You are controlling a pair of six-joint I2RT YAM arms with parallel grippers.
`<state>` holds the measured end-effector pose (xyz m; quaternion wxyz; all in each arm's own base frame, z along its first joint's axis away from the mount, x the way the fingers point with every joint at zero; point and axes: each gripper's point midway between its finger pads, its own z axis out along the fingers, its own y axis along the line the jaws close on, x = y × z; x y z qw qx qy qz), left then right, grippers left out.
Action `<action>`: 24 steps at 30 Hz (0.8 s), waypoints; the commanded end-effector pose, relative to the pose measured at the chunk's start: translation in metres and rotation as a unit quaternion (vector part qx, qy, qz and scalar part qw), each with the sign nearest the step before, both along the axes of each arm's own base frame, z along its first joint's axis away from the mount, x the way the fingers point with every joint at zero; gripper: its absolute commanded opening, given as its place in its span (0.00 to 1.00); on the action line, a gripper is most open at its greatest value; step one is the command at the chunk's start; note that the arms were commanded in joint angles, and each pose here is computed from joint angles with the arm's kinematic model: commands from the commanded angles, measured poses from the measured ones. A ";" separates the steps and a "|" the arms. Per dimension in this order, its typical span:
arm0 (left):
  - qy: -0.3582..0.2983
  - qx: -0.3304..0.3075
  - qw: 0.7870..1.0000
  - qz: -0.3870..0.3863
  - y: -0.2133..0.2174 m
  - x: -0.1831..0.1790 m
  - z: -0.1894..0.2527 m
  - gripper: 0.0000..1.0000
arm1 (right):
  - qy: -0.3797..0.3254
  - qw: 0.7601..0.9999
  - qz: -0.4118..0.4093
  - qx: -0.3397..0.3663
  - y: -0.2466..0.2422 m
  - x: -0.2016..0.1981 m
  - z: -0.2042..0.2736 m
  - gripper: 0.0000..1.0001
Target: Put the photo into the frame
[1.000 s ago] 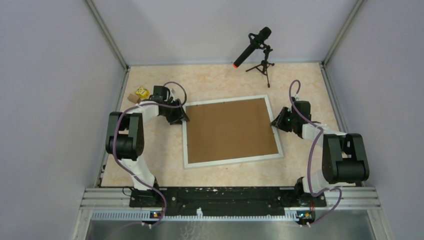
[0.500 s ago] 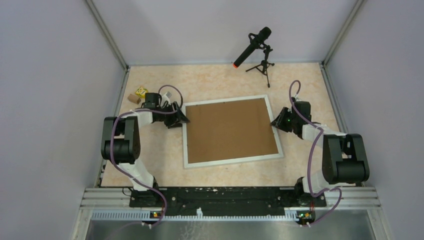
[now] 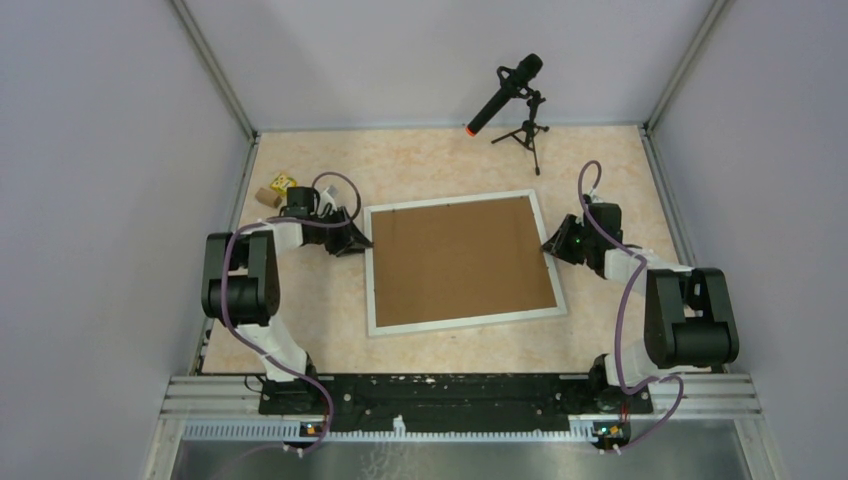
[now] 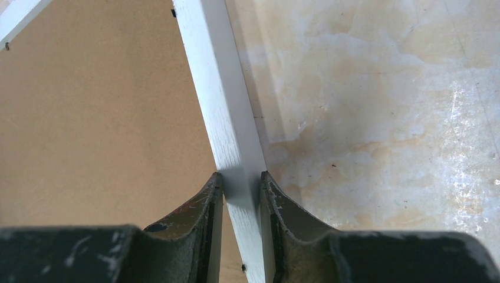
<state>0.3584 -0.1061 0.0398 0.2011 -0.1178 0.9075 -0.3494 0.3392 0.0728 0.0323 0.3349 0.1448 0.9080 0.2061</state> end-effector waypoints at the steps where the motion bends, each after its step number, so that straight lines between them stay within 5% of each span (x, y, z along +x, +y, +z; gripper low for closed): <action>1: 0.003 0.018 1.000 0.015 0.005 0.011 -0.003 0.35 | 0.061 0.998 0.027 0.010 0.010 -0.030 -0.023 0.07; 24: 0.060 0.152 0.986 -0.002 0.006 0.017 -0.032 0.26 | 0.060 0.998 0.032 0.013 0.012 -0.031 -0.022 0.06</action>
